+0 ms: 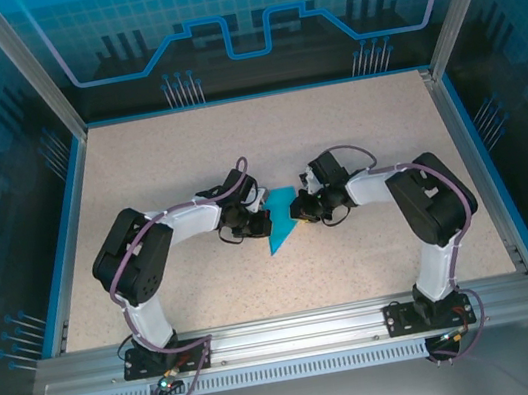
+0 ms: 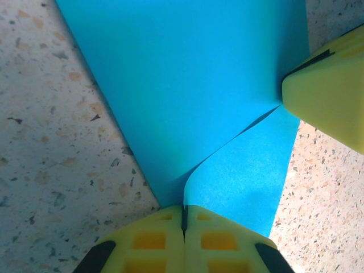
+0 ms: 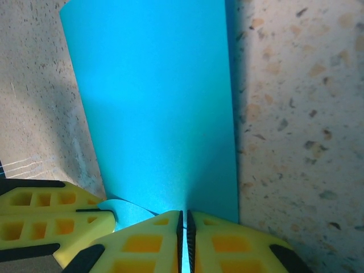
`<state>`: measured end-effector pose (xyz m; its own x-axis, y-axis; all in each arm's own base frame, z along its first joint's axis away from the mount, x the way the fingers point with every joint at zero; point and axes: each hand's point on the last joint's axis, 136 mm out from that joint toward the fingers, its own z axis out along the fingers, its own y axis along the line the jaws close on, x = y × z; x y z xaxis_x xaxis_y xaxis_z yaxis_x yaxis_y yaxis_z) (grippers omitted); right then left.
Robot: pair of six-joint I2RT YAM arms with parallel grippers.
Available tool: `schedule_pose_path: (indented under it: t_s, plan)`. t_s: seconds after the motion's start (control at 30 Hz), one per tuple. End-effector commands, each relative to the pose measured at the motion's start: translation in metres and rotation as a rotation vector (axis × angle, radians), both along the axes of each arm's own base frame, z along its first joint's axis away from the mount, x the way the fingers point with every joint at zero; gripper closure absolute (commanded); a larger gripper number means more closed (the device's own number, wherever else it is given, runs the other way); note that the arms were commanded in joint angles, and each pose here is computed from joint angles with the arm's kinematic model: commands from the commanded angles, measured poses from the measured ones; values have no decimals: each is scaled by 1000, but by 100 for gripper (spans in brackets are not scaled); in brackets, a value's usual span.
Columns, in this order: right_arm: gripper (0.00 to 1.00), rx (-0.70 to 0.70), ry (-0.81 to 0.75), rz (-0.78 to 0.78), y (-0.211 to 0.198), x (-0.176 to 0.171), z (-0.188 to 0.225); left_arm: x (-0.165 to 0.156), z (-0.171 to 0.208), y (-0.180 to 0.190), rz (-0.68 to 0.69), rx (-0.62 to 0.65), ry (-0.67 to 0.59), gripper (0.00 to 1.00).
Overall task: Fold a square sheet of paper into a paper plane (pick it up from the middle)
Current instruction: Third fold the triangle at the center of the table.
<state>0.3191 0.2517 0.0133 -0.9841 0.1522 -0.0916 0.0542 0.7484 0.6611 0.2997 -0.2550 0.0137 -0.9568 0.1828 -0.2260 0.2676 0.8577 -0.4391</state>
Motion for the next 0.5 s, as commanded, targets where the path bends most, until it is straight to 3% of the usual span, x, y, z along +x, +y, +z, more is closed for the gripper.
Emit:
schedule_pose_path:
  t_s: [0.0,0.13,0.47]
  plan:
    - [85,-6,-23,5,-5,-4,20,-18,-24,17,0,89,82,96]
    - [85,38,-95,36,7,-13,53,-17,-24,15,1,81,82,96]
    - [90,79,-28,73,52,-67,20,-13,-23,12,-4,78,76,96]
